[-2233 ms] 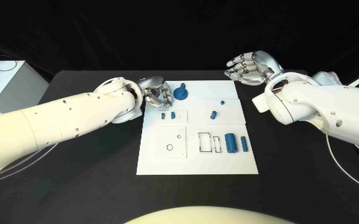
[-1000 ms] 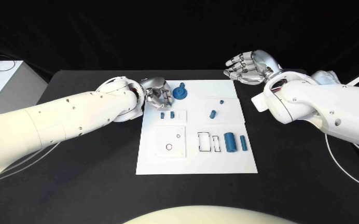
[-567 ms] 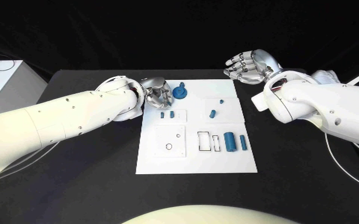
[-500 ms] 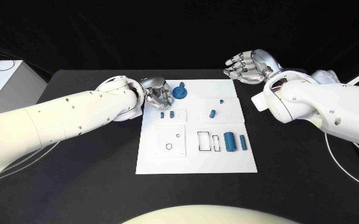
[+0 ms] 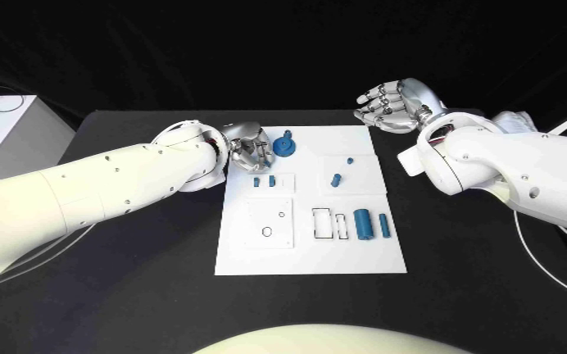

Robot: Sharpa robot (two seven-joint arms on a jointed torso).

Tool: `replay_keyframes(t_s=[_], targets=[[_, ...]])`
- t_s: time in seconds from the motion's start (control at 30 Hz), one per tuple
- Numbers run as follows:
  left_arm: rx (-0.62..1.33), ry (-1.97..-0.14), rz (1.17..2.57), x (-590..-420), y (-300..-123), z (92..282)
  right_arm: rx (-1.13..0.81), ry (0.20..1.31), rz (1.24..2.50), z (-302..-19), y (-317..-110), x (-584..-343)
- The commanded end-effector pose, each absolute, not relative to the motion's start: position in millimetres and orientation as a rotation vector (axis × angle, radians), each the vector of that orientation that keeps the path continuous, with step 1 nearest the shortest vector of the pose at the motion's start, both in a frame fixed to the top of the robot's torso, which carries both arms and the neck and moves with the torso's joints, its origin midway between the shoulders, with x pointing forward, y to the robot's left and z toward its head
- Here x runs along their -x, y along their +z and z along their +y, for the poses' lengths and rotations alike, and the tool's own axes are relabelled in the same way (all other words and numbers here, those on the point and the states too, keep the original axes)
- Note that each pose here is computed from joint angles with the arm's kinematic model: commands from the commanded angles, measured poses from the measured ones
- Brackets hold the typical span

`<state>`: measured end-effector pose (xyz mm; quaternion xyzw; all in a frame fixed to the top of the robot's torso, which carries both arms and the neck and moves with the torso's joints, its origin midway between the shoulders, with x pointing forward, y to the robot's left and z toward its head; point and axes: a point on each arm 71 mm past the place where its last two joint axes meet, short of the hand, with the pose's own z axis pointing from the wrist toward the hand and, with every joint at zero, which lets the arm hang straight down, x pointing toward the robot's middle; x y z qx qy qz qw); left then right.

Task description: Assemble the parts on the task board

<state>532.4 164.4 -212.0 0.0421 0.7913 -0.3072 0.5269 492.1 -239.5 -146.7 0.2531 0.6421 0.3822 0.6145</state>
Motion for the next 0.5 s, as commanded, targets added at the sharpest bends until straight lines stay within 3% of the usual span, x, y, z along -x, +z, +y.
replay_keyframes(t_s=[0.03,0.5], targets=[[-0.106,-0.730,1.905,-531.2,-216.1,164.2,-0.561,0.891,1.481,-238.1,-146.2,-491.6],[-0.093,-0.739,1.886,-531.4,-215.2,165.1,-0.561,0.890,1.480,-238.5,-146.2,-491.9]])
